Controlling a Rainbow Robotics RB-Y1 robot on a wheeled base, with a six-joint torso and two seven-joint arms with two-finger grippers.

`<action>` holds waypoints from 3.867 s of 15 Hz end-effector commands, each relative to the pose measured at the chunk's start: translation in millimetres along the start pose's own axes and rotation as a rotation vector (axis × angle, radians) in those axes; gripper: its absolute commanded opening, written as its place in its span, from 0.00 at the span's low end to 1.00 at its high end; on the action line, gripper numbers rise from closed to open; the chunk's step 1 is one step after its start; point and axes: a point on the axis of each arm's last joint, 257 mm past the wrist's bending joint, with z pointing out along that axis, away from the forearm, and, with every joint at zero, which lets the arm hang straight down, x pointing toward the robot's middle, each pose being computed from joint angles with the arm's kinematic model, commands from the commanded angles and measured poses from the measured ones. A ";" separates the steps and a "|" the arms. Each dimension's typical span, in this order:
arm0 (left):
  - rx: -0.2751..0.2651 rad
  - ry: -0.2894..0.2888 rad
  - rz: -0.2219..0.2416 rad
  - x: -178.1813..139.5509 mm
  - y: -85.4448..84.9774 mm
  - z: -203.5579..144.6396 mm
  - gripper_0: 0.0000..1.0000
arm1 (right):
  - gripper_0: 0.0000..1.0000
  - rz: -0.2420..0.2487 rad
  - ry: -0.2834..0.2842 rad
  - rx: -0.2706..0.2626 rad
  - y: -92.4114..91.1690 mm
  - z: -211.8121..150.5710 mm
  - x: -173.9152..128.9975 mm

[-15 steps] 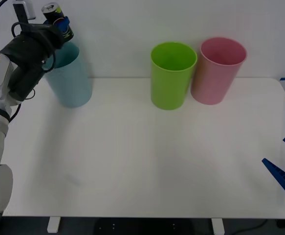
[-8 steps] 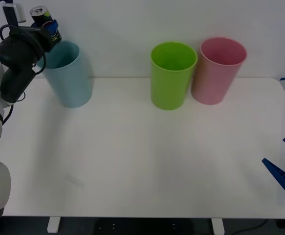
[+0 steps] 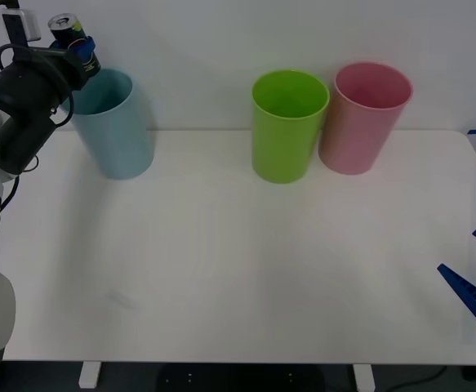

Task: Grasp the object on the table and drop it into the matching bin: aluminum can to the light blue bin, PET bottle to the pink bin.

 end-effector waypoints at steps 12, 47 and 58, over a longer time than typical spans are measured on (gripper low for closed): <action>0.006 -0.006 -0.011 -3.8 3.6 -2.0 1.00 | 1.00 0.000 0.000 0.000 0.0 0.0 0.0; 0.448 0.151 0.068 66.6 5.5 -276.7 1.00 | 1.00 0.000 0.000 0.000 0.0 0.0 0.0; 0.460 0.239 0.019 97.6 -0.5 -347.8 1.00 | 1.00 0.000 0.000 0.000 0.0 0.0 0.0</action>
